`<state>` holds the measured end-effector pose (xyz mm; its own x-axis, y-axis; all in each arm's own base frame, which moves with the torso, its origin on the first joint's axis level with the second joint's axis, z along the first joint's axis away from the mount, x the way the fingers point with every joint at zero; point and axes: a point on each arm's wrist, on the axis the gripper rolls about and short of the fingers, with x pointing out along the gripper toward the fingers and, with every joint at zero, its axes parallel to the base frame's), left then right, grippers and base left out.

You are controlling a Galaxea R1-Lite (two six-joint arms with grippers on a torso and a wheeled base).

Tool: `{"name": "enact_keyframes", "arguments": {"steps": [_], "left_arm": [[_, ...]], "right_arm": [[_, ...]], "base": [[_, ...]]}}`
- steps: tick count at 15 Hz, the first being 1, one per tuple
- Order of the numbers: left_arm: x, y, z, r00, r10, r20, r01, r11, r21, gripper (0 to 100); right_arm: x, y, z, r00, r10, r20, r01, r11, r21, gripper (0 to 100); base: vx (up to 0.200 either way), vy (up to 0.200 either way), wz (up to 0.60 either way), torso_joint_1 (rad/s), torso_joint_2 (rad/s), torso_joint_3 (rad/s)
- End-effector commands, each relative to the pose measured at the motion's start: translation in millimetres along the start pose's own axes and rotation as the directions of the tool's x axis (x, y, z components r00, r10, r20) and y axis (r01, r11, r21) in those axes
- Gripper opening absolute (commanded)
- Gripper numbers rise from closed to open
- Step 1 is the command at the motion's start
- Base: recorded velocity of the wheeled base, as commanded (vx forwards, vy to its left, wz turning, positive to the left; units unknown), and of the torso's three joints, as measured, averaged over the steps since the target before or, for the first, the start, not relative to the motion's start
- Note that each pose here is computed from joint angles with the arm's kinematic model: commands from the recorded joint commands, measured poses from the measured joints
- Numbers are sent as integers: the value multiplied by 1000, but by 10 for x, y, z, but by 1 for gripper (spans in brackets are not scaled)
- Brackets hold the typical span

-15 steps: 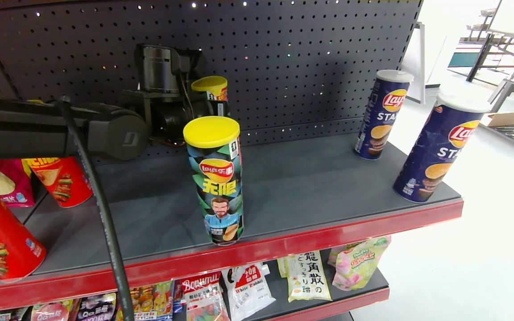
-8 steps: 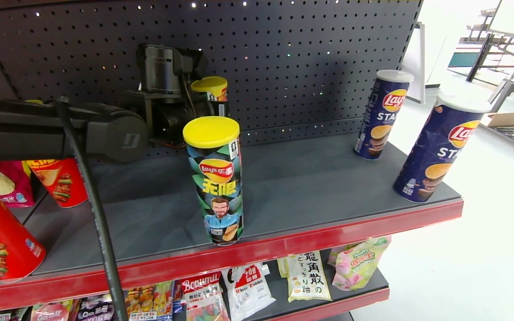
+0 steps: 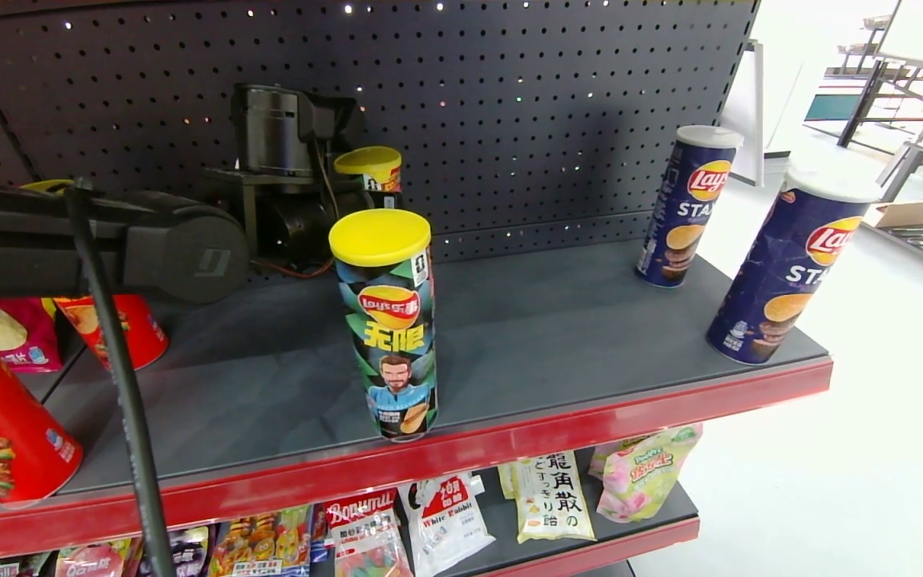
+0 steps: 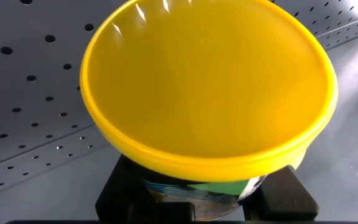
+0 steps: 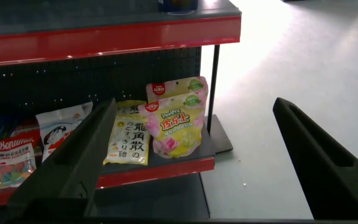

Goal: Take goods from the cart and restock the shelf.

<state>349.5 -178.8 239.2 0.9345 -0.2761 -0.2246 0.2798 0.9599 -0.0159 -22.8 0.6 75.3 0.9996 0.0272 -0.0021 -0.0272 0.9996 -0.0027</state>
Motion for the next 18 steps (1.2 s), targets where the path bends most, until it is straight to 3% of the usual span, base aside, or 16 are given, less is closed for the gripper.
{"name": "enact_keyframes", "arguments": {"steps": [1,7,10,11,18], "left_arm": [[-21,0,10,1000,-1,2,1,1000,-1,0],[-21,-2,4,1000,-10,-1,10,1000,0,0],[-22,-2,-18,1000,-17,-26,18,1000,7,0],[-22,-2,-18,1000,-17,-26,18,1000,6,100],[-174,47,42,1000,-12,-12,12,1000,1,100]], "right_arm": [[0,0,0,1000,0,1,0,1000,0,100],[0,0,0,1000,0,1,0,1000,-2,100],[0,0,0,1000,0,1,0,1000,0,100],[0,0,0,1000,0,1,0,1000,0,100],[0,0,0,1000,0,1,0,1000,0,100]], "base": [[0,0,0,0,0,0],[0,0,0,0,0,0],[0,0,0,0,0,0],[0,0,0,0,0,0],[0,0,0,0,0,0]]}}
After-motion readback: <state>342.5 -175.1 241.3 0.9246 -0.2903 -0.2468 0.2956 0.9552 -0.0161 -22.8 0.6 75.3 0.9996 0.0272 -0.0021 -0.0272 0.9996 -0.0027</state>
